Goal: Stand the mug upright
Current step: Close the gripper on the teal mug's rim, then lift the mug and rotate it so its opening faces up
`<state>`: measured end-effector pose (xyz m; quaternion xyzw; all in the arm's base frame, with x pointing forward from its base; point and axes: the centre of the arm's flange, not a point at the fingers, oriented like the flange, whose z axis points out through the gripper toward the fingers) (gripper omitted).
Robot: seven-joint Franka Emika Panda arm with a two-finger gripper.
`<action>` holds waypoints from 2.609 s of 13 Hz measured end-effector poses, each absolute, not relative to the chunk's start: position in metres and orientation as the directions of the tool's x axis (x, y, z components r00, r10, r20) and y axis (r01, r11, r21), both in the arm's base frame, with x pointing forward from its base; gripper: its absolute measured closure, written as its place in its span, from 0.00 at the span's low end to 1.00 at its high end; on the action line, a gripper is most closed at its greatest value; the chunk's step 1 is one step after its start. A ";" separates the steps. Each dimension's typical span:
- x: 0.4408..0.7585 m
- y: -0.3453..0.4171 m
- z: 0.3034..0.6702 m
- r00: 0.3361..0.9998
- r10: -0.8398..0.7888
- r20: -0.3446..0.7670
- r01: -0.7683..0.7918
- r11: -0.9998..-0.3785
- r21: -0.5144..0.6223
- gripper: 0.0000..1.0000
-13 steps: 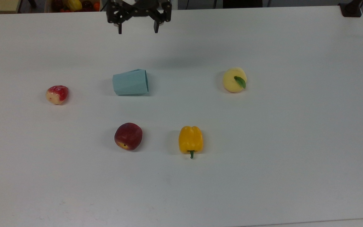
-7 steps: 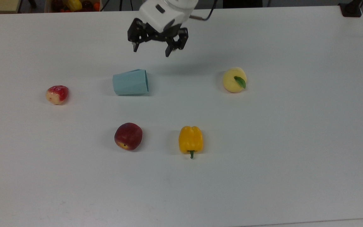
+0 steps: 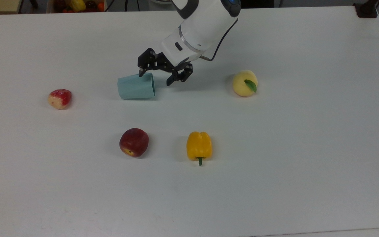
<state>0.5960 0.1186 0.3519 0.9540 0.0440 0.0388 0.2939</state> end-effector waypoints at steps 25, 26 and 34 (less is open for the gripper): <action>0.592 0.056 0.369 0.997 0.075 -0.035 0.083 -0.878 0.471 0.93; 0.592 0.051 0.388 0.996 0.084 -0.040 0.093 -0.914 0.396 0.93; 0.594 0.011 0.433 0.905 0.424 -0.041 0.421 -0.905 -0.067 0.93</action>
